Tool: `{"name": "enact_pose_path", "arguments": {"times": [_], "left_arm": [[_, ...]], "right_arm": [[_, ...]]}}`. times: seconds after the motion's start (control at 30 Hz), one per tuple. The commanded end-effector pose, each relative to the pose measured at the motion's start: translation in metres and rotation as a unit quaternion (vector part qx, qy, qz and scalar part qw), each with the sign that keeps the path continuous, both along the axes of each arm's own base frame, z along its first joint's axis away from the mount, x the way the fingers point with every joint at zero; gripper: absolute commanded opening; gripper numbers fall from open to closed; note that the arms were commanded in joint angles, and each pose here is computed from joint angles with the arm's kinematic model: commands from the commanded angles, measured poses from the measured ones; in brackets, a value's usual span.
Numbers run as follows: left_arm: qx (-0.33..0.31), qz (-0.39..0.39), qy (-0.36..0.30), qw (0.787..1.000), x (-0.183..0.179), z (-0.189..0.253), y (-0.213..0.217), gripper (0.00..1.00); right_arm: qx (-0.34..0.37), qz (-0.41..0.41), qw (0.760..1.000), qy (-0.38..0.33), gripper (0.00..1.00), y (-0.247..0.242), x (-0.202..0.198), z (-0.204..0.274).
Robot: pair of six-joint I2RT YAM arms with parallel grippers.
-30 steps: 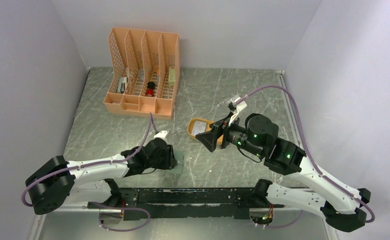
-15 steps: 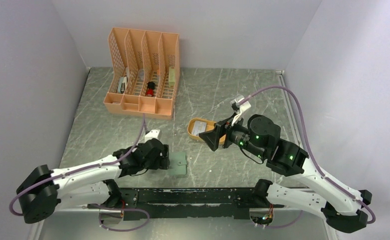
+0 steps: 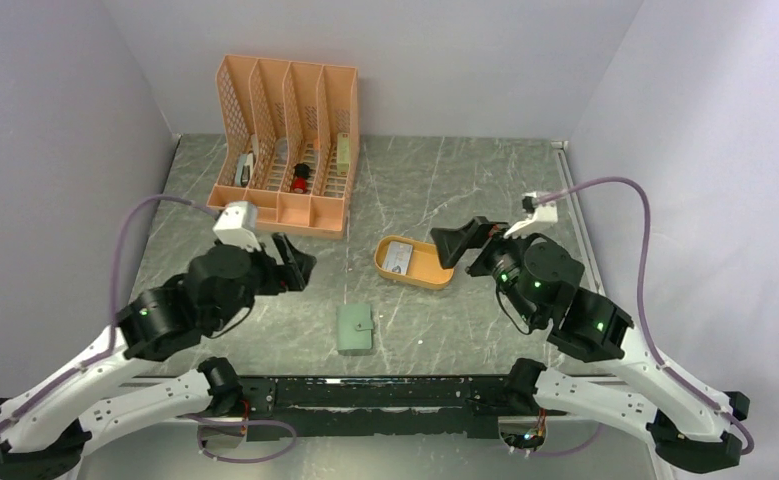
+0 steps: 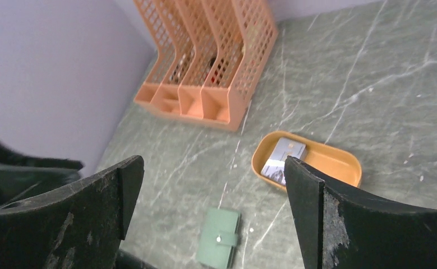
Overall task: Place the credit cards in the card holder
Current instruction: Reset both arms
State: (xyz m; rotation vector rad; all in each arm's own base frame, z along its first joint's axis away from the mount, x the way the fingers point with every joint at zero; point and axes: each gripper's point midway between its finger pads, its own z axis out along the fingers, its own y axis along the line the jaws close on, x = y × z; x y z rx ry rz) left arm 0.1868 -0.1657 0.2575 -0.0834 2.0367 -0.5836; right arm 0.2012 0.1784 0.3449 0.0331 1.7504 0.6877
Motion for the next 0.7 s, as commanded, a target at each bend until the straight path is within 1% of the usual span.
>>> {"name": "enact_pose_path", "arguments": {"times": [0.0,0.1,0.2,0.5,0.57,0.67], "left_arm": [[0.023,0.025,-0.054,0.998,0.004,0.051,0.026,0.93],[0.025,0.025,-0.086,0.996,0.007,0.084,0.030,0.93],[0.026,0.029,-0.103,0.994,0.010,0.103,0.032,0.93],[0.031,0.011,-0.109,0.994,0.012,0.101,0.023,0.92],[0.031,0.013,-0.113,0.993,0.012,0.102,0.025,0.92],[0.029,0.018,-0.114,0.993,0.012,0.102,0.028,0.92]], "right_arm": [[0.045,-0.093,0.994,-0.037,1.00,-0.032,0.013,0.031],[0.023,-0.097,0.993,-0.060,1.00,-0.037,0.015,0.046],[0.010,-0.098,0.993,-0.069,1.00,-0.037,0.017,0.051],[-0.005,-0.097,0.993,-0.068,1.00,-0.038,0.017,0.046],[-0.005,-0.117,0.990,-0.073,1.00,-0.046,0.019,0.046],[0.013,-0.171,0.984,-0.055,1.00,-0.062,0.022,0.049]]}}
